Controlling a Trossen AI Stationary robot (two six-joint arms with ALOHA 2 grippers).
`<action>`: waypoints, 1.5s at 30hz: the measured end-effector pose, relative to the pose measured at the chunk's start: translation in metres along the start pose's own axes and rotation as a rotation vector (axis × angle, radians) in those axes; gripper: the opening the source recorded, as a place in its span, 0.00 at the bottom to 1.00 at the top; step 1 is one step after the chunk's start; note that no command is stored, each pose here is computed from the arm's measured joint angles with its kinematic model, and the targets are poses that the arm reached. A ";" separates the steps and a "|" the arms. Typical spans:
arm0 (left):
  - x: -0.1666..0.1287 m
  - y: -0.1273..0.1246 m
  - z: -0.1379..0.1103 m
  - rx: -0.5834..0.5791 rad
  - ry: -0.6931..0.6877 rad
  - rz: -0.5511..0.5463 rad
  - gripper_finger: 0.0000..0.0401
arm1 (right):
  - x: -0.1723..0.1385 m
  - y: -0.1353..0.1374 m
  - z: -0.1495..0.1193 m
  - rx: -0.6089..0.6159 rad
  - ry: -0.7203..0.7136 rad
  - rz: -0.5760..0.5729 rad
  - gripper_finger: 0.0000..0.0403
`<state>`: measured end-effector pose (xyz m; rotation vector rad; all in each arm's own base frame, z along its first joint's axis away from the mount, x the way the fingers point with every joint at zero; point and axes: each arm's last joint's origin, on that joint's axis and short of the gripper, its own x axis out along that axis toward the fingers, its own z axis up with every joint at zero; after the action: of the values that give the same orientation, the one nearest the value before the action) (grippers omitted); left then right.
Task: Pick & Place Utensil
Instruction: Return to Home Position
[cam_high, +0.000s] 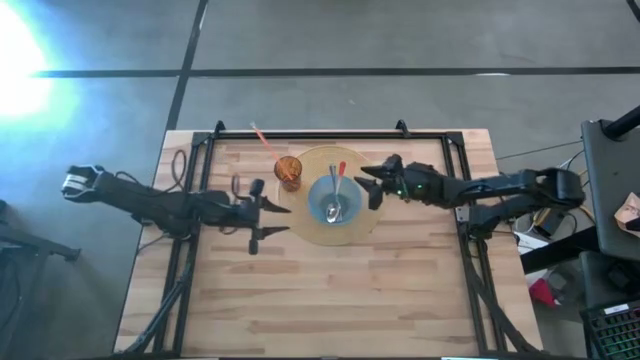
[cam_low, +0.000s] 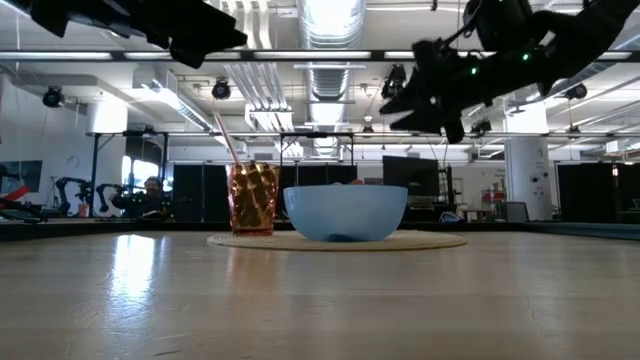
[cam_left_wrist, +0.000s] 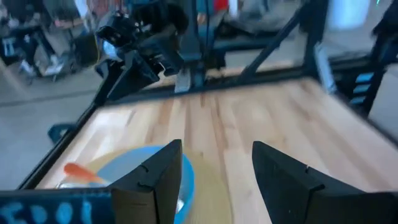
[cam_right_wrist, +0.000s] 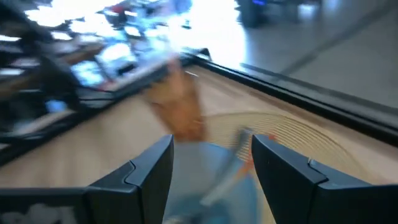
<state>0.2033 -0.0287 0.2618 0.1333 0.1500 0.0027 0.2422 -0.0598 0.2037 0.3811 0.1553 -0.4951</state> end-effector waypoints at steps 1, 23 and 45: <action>-0.003 0.000 -0.001 -0.005 -0.030 -0.001 0.47 | -0.004 0.002 0.004 -0.003 -0.007 0.047 0.52; -0.060 0.003 -0.019 -0.042 -0.215 -0.041 0.47 | -0.094 0.022 0.048 -0.121 -0.092 0.467 0.52; -0.079 0.004 -0.044 -0.054 -0.175 -0.046 0.47 | -0.119 0.033 0.035 -0.190 -0.091 0.605 0.52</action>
<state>0.1182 -0.0198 0.2310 0.0754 -0.0214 -0.0506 0.1568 0.0049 0.2741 0.2028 -0.0060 0.1002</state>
